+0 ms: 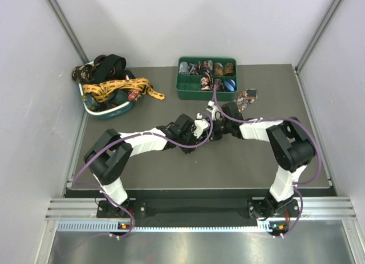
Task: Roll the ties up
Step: Roll the tie
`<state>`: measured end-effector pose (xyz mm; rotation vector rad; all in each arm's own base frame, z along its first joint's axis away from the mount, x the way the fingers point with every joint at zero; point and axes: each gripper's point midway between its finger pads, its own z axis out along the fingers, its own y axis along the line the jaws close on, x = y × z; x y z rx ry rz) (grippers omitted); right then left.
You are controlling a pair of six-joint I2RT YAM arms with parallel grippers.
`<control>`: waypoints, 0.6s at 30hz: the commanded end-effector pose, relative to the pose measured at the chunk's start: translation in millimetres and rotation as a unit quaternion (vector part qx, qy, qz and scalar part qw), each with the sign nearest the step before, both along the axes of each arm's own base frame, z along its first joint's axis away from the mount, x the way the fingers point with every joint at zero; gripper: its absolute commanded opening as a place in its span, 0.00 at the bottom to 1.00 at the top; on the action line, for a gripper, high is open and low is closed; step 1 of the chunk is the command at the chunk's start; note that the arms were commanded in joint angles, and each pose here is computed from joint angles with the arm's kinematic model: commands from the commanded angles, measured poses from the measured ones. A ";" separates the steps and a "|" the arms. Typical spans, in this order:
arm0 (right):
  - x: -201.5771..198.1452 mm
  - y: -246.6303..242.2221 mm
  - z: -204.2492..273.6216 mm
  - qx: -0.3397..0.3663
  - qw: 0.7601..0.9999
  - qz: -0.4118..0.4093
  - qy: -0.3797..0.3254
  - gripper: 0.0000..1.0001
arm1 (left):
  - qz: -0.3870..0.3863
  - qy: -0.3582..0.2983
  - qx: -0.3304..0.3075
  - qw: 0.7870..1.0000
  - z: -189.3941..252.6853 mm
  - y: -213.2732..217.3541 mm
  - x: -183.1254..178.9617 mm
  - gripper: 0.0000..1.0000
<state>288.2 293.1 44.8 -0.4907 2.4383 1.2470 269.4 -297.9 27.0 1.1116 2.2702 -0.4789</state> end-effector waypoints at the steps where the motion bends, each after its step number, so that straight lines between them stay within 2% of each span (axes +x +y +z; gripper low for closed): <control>1: 29.7 -17.0 30.1 0.007 0.996 -0.061 -0.067 0.48 | -0.010 0.056 0.016 0.998 -13.7 11.3 -31.1 0.29; 9: 52.2 -51.4 37.3 -0.009 0.983 -0.163 -0.079 0.53 | 0.001 0.076 0.017 0.997 -9.6 11.2 -35.1 0.29; 12: 66.8 -76.6 25.1 -0.070 0.964 -0.246 -0.072 0.59 | 0.009 0.078 0.021 0.997 -10.8 13.0 -35.0 0.29; 15: 69.4 -89.1 20.6 -0.088 0.950 -0.293 -0.057 0.64 | 0.022 0.074 0.032 0.997 -9.6 17.2 -31.0 0.29; 18: 75.9 -94.4 16.6 -0.099 0.940 -0.324 -0.045 0.64 | 0.032 0.070 0.047 0.996 -10.2 22.4 -28.4 0.30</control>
